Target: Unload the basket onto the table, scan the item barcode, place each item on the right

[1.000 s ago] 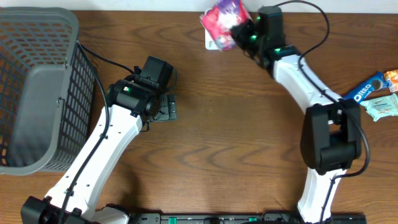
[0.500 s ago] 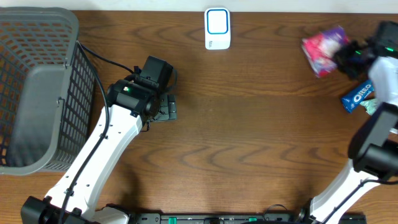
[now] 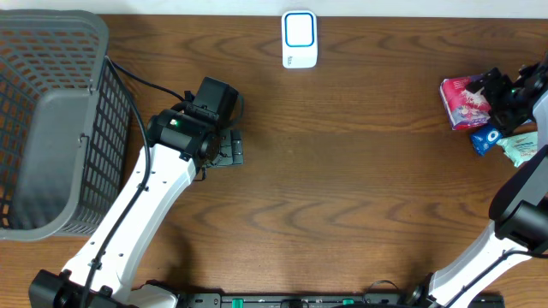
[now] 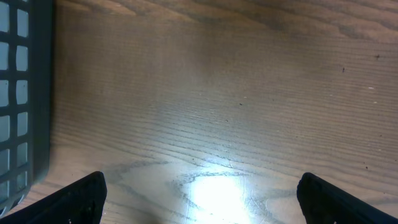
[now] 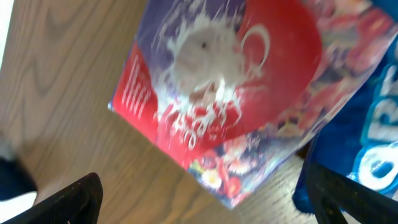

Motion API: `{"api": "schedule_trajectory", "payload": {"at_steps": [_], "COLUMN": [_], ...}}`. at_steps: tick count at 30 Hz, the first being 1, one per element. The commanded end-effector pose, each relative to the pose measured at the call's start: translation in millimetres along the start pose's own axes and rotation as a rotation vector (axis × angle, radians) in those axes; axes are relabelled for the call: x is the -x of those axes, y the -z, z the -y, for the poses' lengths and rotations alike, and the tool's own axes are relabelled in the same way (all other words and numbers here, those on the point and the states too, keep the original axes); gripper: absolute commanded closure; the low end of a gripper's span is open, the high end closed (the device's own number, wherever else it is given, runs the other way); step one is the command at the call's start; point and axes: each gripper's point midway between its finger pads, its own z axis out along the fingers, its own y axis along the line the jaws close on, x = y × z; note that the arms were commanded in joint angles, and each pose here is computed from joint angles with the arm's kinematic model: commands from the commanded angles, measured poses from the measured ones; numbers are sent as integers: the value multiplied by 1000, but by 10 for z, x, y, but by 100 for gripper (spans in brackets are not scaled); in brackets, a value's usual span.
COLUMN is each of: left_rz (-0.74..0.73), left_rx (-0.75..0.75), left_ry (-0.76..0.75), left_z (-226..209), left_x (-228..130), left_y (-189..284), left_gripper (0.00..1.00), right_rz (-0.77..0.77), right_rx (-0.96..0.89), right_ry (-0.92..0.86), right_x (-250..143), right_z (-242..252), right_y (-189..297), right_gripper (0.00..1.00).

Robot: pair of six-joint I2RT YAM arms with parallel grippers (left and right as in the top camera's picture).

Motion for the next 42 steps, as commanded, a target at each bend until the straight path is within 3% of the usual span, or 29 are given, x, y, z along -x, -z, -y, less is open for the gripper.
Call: {"api": "schedule_trajectory", "payload": {"at_steps": [1, 6, 13, 21, 25, 35, 36, 37, 38, 42], "left_rz": [0, 0, 0, 0, 0, 0, 0, 0, 0, 0], "left_rx": [13, 12, 13, 12, 13, 12, 13, 12, 13, 12], "left_ry": [2, 2, 2, 2, 2, 2, 2, 2, 2, 2], "left_z": [-15, -14, -15, -13, -15, -14, -14, -14, -15, -14], "left_x": [-2, -2, -2, -2, -2, -2, -2, -2, -2, -2], "left_y": [0, 0, 0, 0, 0, 0, 0, 0, 0, 0], "left_gripper": [2, 2, 2, 2, 2, 2, 2, 2, 2, 2], "right_rz": [68, 145, 95, 83, 33, -30, 2, 40, 57, 47], "right_rx": [81, 117, 97, 172, 247, 154, 99, 33, -7, -24], "right_ry": [52, 109, 213, 401, 357, 304, 323, 338, 334, 331], "right_x": [94, -41, -935, -2159, -2634, -3140, -3079, -2997, -2958, -2977], "right_z": [-246, -476, -620, -447, -348, 133, 220, 322, 385, 423], "right_y": [474, 1220, 1868, 1918, 1967, 2069, 2059, 2052, 2050, 2048], "right_gripper": [1, 1, 1, 1, 1, 1, 28, 41, 1, 1]}}
